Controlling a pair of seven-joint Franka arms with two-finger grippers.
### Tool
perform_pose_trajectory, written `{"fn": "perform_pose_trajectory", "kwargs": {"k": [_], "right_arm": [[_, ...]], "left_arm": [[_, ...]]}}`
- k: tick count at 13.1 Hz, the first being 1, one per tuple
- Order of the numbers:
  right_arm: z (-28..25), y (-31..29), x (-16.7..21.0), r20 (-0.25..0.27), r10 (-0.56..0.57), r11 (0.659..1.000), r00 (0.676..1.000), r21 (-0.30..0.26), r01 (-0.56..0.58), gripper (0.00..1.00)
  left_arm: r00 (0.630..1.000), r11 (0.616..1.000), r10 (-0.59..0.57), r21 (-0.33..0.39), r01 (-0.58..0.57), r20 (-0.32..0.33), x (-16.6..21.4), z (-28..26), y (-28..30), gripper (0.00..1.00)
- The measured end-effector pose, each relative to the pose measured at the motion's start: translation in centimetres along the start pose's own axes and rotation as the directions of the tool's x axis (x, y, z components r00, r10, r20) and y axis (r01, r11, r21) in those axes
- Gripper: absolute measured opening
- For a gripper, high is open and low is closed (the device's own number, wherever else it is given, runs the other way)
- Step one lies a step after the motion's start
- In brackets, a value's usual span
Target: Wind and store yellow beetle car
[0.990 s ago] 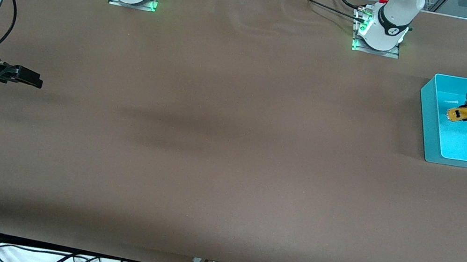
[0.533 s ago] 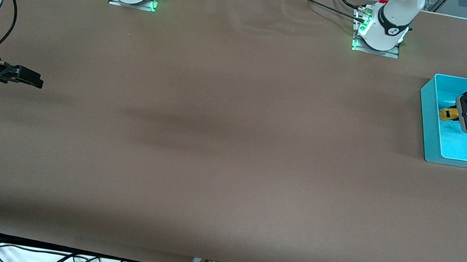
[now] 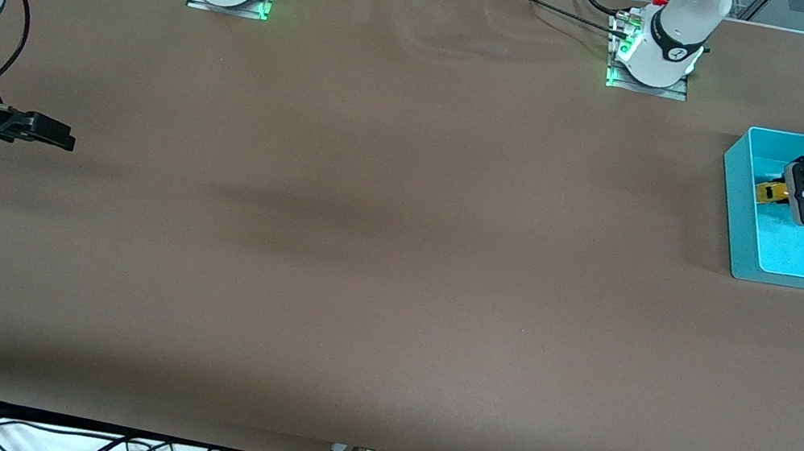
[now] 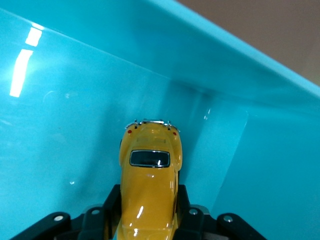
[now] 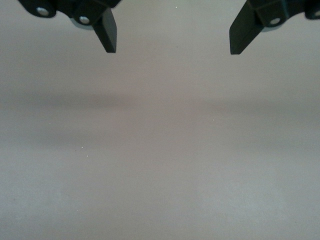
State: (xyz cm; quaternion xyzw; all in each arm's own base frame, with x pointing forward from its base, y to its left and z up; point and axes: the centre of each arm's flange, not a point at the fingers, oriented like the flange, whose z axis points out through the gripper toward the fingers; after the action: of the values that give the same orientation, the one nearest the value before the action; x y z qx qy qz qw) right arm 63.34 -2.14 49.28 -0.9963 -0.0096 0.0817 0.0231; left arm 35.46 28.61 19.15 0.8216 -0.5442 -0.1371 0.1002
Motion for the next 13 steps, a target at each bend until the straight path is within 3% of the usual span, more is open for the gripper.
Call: {"fn": "perform_pose_trajectory", "kwargs": {"k": [3,5,7,10,13], "right_arm": [[0.0,0.0,0.0,0.003,-0.001,1.0,1.0,0.0,0.001,1.0],[0.0,-0.1,0.0,0.004,-0.001,1.0,1.0,0.0,0.001,1.0],[0.0,-0.1,0.0,0.004,-0.001,1.0,1.0,0.0,0.001,1.0],[0.1,-0.1,-0.1,0.006,-0.001,1.0,1.0,0.0,0.001,1.0],[0.1,-0.1,-0.1,0.007,-0.002,1.0,1.0,0.0,0.002,1.0]], "left_arm": [[1.0,1.0,-0.003,0.028,0.003,0.005,-0.3,-1.1,-0.5,0.83],[1.0,0.995,-0.004,0.101,0.002,0.019,-0.5,-4.3,-1.5,1.0],[0.998,0.975,0.02,0.221,-0.031,0.053,0.5,-10.9,-2.9,1.0],[0.991,0.921,0.087,0.372,-0.119,0.103,5.5,-22.4,-4.3,1.0],[0.986,0.868,0.118,0.47,-0.159,0.116,9.1,-29.7,-3.7,1.0]]}}
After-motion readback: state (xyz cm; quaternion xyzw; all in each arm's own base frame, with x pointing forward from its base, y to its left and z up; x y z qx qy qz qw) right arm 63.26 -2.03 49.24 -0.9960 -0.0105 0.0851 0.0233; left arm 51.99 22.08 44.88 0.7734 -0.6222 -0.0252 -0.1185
